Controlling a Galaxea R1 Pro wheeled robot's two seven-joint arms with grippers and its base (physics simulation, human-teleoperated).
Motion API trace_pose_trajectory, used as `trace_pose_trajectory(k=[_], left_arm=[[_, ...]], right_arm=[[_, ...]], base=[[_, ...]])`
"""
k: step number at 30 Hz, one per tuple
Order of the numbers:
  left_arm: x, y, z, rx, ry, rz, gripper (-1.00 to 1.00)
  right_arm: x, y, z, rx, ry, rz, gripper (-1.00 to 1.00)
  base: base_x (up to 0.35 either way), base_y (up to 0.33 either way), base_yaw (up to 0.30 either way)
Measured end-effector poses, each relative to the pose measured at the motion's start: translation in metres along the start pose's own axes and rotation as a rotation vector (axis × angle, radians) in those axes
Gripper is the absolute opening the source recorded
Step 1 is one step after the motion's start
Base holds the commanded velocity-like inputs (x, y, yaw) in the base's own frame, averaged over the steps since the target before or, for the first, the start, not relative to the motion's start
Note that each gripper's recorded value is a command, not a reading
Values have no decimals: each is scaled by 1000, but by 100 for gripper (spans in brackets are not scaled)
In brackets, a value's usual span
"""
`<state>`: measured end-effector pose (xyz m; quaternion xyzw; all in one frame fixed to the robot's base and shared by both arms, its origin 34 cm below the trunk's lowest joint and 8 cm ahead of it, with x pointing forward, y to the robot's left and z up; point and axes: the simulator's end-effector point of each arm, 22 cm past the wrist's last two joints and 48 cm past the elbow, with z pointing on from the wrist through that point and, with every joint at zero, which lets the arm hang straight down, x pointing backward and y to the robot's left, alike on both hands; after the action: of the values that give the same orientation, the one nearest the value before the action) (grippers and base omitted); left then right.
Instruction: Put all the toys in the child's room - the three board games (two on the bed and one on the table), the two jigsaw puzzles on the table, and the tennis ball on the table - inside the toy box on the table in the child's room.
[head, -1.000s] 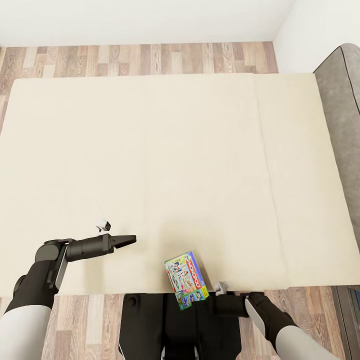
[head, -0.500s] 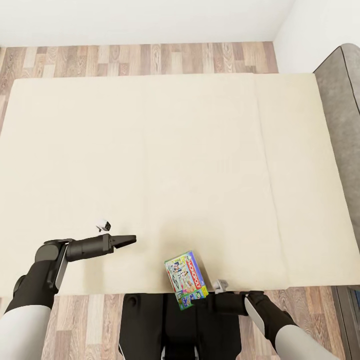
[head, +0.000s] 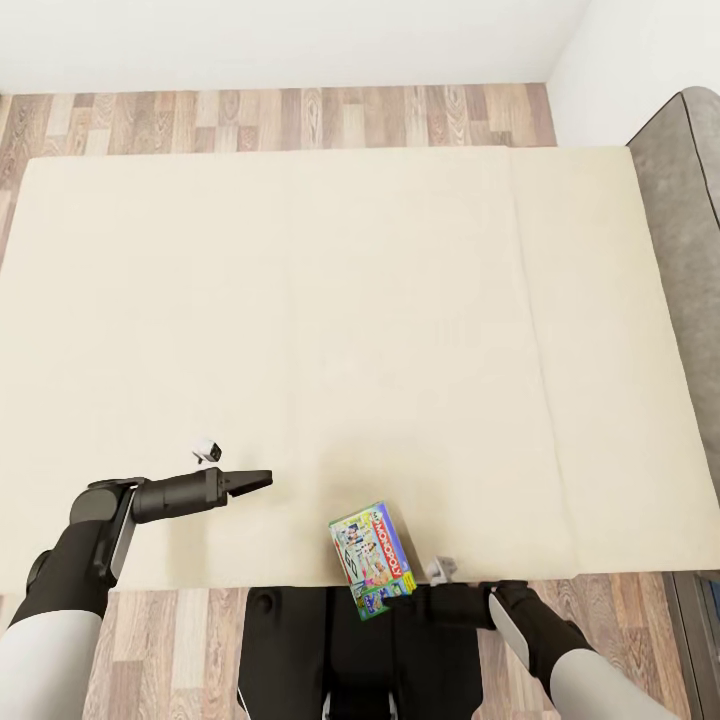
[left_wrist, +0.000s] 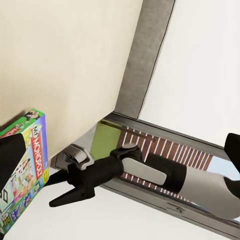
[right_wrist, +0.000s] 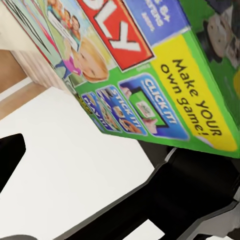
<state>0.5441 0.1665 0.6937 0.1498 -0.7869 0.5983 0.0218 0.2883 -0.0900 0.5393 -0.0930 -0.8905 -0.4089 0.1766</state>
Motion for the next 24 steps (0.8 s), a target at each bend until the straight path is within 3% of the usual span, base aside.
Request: trace_pose_trajectory(k=[9, 17, 24], left_arm=[[0, 0, 0, 1, 0, 0, 100], [0, 0, 0, 1, 0, 0, 100], [0, 0, 0, 0, 0, 0, 100]], right_arm=[[-26, 13, -2, -13, -41, -48, 100], [-24, 22, 3, -37, -34, -36, 100], [-31, 44, 6, -84, -26, -26, 100]], base=[[0, 0, 0], [0, 0, 0], [0, 0, 0]])
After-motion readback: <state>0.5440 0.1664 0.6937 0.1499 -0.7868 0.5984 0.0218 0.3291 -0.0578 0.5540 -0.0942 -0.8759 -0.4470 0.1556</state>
